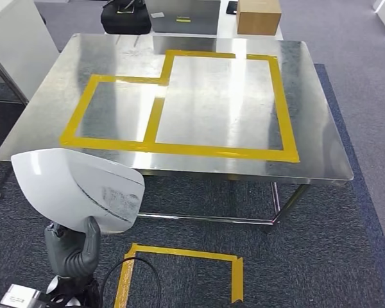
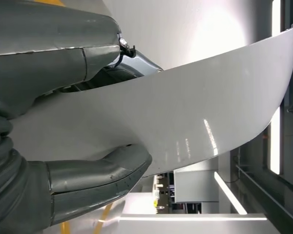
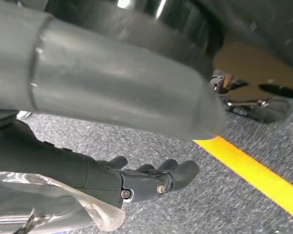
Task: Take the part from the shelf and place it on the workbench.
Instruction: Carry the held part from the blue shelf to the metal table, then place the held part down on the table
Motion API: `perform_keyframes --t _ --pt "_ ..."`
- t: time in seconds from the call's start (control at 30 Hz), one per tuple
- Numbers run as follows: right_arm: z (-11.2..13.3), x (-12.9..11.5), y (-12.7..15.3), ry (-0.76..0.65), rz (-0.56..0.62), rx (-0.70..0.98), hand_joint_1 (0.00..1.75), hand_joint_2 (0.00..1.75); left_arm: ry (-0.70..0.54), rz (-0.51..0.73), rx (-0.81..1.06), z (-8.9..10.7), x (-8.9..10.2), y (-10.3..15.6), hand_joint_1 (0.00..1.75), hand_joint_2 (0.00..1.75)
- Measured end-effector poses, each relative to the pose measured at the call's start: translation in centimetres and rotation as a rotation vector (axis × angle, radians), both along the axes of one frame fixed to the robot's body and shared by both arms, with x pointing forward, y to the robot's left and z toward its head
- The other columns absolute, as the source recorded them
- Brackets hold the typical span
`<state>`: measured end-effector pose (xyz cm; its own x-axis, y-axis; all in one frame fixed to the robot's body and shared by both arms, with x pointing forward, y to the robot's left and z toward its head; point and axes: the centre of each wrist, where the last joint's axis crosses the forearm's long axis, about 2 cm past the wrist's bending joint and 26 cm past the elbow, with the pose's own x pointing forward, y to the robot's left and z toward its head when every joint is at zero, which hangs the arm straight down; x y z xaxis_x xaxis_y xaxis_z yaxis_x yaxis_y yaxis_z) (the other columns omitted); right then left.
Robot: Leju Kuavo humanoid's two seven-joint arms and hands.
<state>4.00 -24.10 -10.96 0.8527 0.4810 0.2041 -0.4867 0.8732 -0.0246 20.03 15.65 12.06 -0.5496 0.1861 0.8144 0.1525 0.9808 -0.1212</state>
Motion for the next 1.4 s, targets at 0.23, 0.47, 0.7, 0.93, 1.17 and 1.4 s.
perform_keyframes --t 0.23,0.47,0.7,0.93,1.17,1.4 --pt "-0.02 -0.12 -0.07 0.002 -0.005 -0.002 0.0 0.0 0.005 0.006 0.002 -0.11 -0.12 0.06 1.75 1.75" --pt "-0.02 -0.1 -0.13 0.003 -0.01 -0.001 0.0 0.0 0.008 0.007 0.002 -0.16 -0.21 0.06 1.75 1.75" --pt "-0.03 -0.04 -0.29 -0.003 -0.015 -0.003 0.0 0.0 0.008 0.012 -0.002 -0.11 -0.2 0.01 1.75 1.75" --pt "-0.05 -0.07 -0.46 -0.004 -0.016 -0.011 0.0 0.0 0.01 0.016 -0.005 -0.11 -0.21 -0.01 1.75 1.75" --pt "-0.04 0.0 -0.49 -0.006 -0.016 -0.016 0.0 0.0 -0.006 0.042 0.022 0.06 0.09 0.17 1.75 1.75" --pt "-0.04 -0.01 -0.47 -0.003 -0.01 -0.008 0.0 0.0 -0.044 0.071 0.103 0.17 0.4 0.54 1.75 1.75"
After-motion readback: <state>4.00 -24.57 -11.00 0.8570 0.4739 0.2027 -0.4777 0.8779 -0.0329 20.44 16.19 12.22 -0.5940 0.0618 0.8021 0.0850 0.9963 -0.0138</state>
